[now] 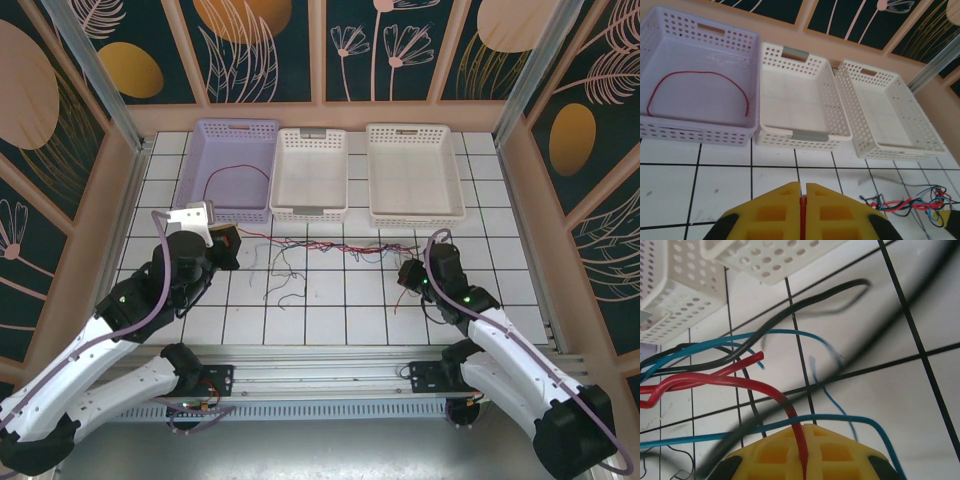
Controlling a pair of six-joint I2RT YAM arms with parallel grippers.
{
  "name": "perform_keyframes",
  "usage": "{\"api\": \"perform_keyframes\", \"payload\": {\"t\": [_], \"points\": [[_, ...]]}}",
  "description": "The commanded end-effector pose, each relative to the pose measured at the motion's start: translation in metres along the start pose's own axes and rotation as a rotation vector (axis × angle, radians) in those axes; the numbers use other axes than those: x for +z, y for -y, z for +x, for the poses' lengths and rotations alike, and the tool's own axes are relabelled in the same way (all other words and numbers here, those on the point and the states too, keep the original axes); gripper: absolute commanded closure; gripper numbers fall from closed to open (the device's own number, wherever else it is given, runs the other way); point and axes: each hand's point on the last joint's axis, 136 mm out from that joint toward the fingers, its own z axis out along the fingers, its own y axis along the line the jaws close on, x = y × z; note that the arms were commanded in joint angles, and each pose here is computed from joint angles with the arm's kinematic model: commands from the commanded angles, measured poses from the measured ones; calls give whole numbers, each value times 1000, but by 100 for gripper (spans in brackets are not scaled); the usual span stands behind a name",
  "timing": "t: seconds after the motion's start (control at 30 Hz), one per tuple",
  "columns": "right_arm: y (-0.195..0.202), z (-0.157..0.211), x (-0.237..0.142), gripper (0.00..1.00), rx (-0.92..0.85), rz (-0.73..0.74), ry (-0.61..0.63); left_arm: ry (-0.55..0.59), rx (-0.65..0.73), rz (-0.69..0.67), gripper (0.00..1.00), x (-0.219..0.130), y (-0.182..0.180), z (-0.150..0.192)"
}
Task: Untangle the cables
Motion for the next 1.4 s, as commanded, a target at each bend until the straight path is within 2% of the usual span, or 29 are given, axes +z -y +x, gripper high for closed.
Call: {"api": "perform_keyframes", "payload": {"t": [0.0,0.23,0.4,0.6,0.83,1.07,1.37], "points": [[8,-5,-6,100,-3,56,0,23,39,-52,100,-7,-9,-10],[30,-40,-25,100,129,94,142,81,99,-156,100,-28,-26,-36],[45,-41,-19,100,240,55,102,136,105,-201,100,-49,-35,-56],[51,-41,-15,100,261,49,99,175,98,-202,100,-65,-36,-71],[68,-54,-29,100,296,145,181,217,116,-255,100,-76,-44,-84],[55,-64,-34,100,276,87,197,166,102,-180,100,-58,-32,-66],[30,-95,-54,100,180,112,255,128,132,-38,100,-32,-7,-44]]}}
